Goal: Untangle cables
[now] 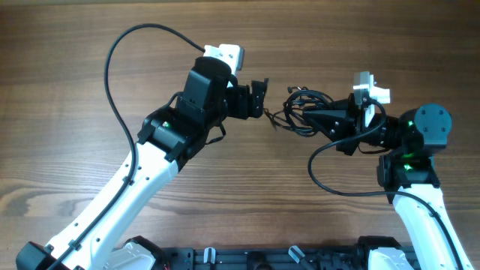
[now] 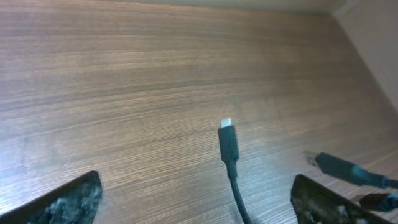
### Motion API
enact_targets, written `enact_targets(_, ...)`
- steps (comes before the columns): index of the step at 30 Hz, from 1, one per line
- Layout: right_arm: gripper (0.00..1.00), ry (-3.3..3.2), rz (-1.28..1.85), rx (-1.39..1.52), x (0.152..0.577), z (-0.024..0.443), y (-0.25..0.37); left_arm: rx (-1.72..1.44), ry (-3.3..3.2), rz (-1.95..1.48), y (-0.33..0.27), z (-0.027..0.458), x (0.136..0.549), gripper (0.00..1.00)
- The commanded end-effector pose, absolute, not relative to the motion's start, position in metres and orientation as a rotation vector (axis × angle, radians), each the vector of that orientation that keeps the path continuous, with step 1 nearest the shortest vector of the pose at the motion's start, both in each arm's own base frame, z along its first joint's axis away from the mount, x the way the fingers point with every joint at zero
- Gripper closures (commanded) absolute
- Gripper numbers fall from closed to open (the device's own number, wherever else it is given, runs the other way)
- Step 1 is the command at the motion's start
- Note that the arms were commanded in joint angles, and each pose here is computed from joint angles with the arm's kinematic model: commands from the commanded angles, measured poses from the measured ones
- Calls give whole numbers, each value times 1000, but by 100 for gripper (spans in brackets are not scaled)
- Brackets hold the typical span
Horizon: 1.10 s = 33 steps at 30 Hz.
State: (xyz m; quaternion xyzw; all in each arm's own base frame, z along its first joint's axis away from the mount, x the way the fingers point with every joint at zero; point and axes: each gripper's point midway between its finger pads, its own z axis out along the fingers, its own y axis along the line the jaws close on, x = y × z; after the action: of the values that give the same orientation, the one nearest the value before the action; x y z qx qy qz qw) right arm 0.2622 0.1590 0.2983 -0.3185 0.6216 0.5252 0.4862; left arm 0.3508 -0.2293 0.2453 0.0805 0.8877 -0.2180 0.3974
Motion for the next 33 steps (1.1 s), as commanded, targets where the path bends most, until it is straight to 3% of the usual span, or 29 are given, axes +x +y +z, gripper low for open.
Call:
enact_targets(1, 96, 1489, 1271, -804, 258, 305, 159, 173, 2258, -523, -225, 240, 354, 0)
enact_targets(10, 95, 1491, 1263, -794, 260, 305, 159, 165, 2182, -576, -219, 271, 348, 0)
enact_targets(22, 95, 1552, 1243, -653, 277, 302, 153, 805, 2002, -688, -259, 283, 308, 3)
enact_targets(33, 95, 1597, 1260, -549, 286, 301, 149, 931, 1954, -813, -273, 285, 288, 0)
